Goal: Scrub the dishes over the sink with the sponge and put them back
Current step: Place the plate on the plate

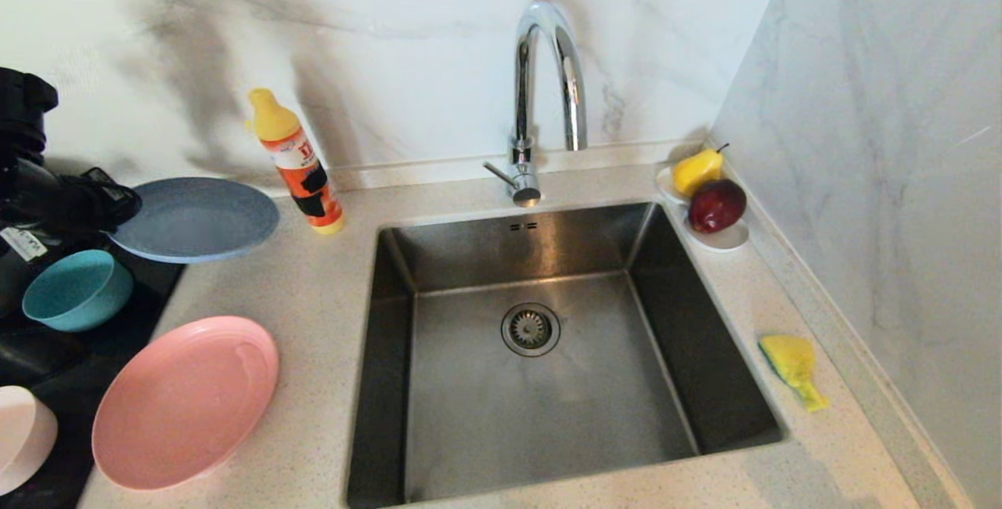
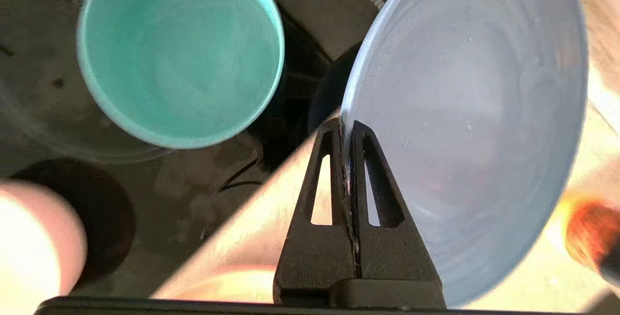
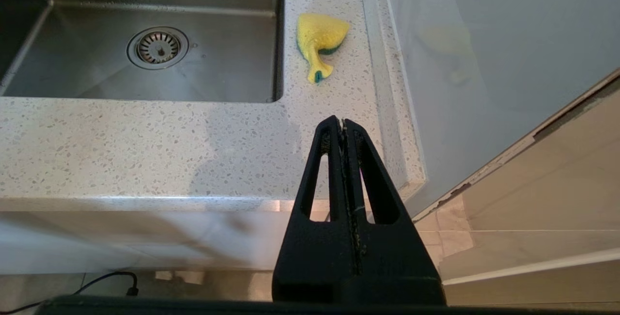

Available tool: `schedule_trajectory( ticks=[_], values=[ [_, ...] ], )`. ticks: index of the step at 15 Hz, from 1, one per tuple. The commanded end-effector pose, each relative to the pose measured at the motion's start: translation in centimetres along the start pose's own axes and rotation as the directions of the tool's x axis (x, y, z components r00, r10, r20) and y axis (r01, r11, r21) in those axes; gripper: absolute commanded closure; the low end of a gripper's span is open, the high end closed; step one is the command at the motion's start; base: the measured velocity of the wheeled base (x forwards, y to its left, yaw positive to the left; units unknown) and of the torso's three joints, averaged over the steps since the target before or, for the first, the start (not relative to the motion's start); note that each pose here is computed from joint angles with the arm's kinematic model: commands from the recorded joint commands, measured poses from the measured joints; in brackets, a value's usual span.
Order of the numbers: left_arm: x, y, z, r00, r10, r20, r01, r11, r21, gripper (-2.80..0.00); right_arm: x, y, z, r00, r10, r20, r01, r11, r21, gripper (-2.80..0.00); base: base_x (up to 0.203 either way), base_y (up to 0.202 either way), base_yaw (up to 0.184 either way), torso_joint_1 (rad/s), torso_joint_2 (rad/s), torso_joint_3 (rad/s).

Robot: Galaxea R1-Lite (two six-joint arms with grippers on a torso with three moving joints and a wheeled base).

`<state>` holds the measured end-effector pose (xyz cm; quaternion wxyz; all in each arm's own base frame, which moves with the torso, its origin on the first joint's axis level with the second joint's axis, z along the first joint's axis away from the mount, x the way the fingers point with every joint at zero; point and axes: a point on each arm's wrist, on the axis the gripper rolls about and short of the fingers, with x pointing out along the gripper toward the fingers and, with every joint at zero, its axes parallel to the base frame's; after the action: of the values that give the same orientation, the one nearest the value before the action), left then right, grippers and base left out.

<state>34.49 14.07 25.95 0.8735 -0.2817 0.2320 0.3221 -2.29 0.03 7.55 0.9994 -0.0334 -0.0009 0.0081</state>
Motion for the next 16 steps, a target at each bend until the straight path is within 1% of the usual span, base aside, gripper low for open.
schedule_trajectory(
  ticks=[1,3,6,8,10,13,16],
  values=[
    [-2.8,0.1,0.3,1.000,-0.014,0.008,0.014,1.000,-0.003,0.00,0.0,0.0,0.0,1.000,0.001,0.000,-0.001,1.000,-0.001,0.00,0.000,0.000,0.000,0.000,0.00,0.000],
    [-4.1,0.6,-0.2,0.999,0.008,-0.035,-0.008,1.000,0.008,0.00,0.0,0.0,0.0,1.000,0.001,0.000,-0.001,1.000,-0.001,0.00,0.000,0.000,0.000,0.000,0.00,0.000],
    [-5.9,1.7,-1.5,0.997,0.026,-0.067,-0.025,0.999,0.024,0.00,0.0,0.0,0.0,1.000,0.001,0.000,-0.001,1.000,-0.001,0.00,0.000,0.000,0.000,0.000,0.00,0.000],
    [-7.5,2.4,-2.3,0.996,0.003,-0.091,0.001,0.999,0.040,0.00,0.0,0.0,0.0,1.000,-0.001,0.000,0.001,1.000,-0.001,0.00,0.000,0.000,0.000,0.000,0.00,0.000],
    [-8.6,3.3,-3.6,0.991,-0.008,-0.132,0.017,0.998,0.062,0.00,0.0,0.0,0.0,1.000,0.001,-0.001,-0.001,1.000,-0.001,0.00,0.000,0.000,0.000,0.000,0.00,0.000],
    [-8.2,4.7,-5.9,0.978,0.033,-0.206,-0.013,0.995,0.097,0.00,0.0,0.0,0.0,1.000,0.001,0.000,-0.001,1.000,-0.001,0.00,0.000,0.000,0.000,0.000,0.00,0.000],
    [-8.2,5.7,-7.4,0.967,0.052,-0.248,-0.027,0.994,0.105,0.00,0.0,0.0,0.0,1.000,0.001,0.000,-0.001,1.000,-0.001,0.00,0.000,0.000,0.000,0.000,0.00,0.000]
  ],
)
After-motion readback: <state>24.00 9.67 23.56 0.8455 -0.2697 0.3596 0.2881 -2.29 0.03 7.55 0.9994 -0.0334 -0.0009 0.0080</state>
